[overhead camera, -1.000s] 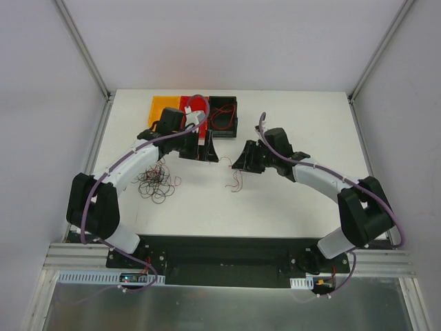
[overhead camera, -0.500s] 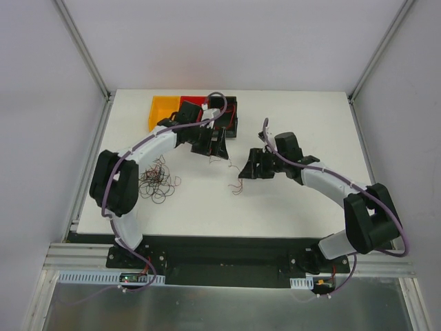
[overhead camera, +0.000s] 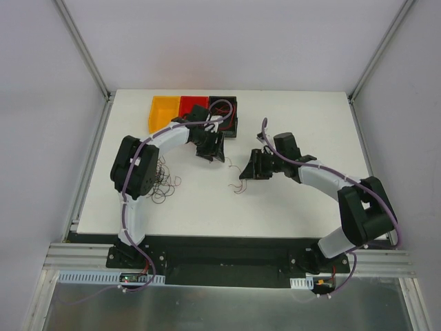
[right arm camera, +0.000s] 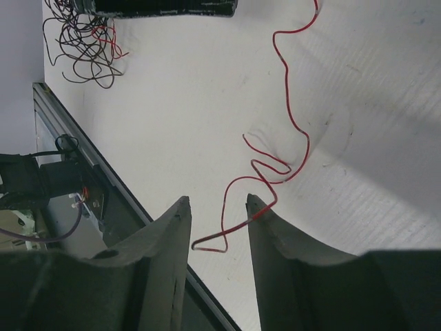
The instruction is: Untangle the cables
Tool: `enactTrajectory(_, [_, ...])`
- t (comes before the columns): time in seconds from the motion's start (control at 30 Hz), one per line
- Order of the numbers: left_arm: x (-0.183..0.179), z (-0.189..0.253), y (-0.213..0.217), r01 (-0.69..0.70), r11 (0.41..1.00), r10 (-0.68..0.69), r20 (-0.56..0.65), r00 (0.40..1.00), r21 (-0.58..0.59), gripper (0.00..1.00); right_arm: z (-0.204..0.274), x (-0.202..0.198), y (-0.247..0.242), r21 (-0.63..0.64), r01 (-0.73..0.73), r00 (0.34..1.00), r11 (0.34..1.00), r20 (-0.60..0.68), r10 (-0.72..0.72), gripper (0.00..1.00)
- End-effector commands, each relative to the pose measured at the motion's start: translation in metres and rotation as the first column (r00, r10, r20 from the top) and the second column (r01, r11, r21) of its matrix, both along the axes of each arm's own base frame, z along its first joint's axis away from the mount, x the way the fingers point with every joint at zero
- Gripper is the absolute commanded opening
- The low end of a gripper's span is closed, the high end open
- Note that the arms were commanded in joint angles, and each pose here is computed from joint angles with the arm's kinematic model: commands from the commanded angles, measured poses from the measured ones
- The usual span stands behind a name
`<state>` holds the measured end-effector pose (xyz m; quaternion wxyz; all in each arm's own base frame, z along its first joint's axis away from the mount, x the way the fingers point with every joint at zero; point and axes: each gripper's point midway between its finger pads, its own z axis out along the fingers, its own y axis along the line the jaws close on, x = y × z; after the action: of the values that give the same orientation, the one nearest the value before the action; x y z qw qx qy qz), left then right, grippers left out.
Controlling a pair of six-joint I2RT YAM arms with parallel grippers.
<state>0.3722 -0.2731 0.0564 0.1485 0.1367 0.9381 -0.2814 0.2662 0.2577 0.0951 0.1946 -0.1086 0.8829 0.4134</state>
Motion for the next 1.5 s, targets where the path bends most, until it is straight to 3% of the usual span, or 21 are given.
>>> enactTrajectory(0.0, [-0.018,0.008,-0.017,0.038,0.994,-0.044,-0.064,0.997,-0.098,0.54,0.000,0.012,0.002,0.005,0.028,0.999,1.000,0.026,-0.028,0.40])
enactTrajectory(0.23, [-0.058,0.036,-0.040,0.013,0.964,-0.043,-0.107,0.993,-0.264,0.41,-0.017,0.027,-0.002,-0.031,0.123,0.992,0.992,-0.002,-0.123,0.31])
enactTrajectory(0.4, [-0.088,0.056,-0.048,-0.020,0.932,-0.034,-0.142,0.989,-0.363,0.42,-0.021,0.032,-0.002,-0.046,0.139,0.990,0.989,0.001,-0.139,0.31])
enactTrajectory(0.47, [-0.096,0.067,-0.048,-0.013,0.922,-0.039,-0.125,0.991,-0.387,0.49,-0.022,0.033,-0.003,-0.060,0.133,0.991,0.989,0.002,-0.133,0.33])
enactTrajectory(0.53, [-0.101,0.078,-0.046,-0.004,0.917,-0.039,-0.100,0.994,-0.400,0.64,-0.022,0.030,-0.004,-0.076,0.111,0.994,0.991,0.003,-0.111,0.38])
enactTrajectory(0.6, [-0.104,0.089,-0.041,0.002,0.913,-0.034,-0.071,0.997,-0.407,0.77,-0.023,0.027,-0.007,-0.097,0.094,0.996,0.991,0.008,-0.093,0.49])
enactTrajectory(0.67, [-0.107,0.094,-0.032,-0.001,0.922,-0.023,-0.058,0.998,-0.387,0.85,-0.027,0.019,-0.015,-0.148,0.086,0.996,0.985,-0.006,-0.088,0.63])
enactTrajectory(0.77, [-0.105,0.091,-0.010,-0.031,0.953,0.024,-0.029,0.999,-0.302,0.96,-0.027,0.013,-0.028,-0.221,0.094,0.995,0.971,0.005,-0.095,0.75])
enactTrajectory(1.0, [-0.099,0.112,0.020,-0.040,0.961,0.058,0.057,0.997,-0.275,0.95,-0.011,0.003,-0.038,-0.293,0.172,0.984,0.940,0.015,-0.175,0.89])
enactTrajectory(1.27, [-0.095,0.178,0.029,-0.014,0.937,0.090,0.201,0.975,-0.349,0.94,-0.012,-0.010,-0.069,-0.499,0.275,0.947,0.821,-0.007,-0.322,0.92])
enactTrajectory(1.37, [-0.087,0.204,0.035,-0.011,0.939,0.117,0.288,0.950,-0.345,0.95,-0.013,-0.005,-0.068,-0.515,0.338,0.929,0.788,0.047,-0.368,0.95])
enactTrajectory(1.47, [-0.081,0.208,0.043,-0.033,0.949,0.145,0.343,0.928,-0.314,0.95,-0.017,-0.006,-0.039,-0.440,0.320,0.937,0.839,0.013,-0.350,0.95])
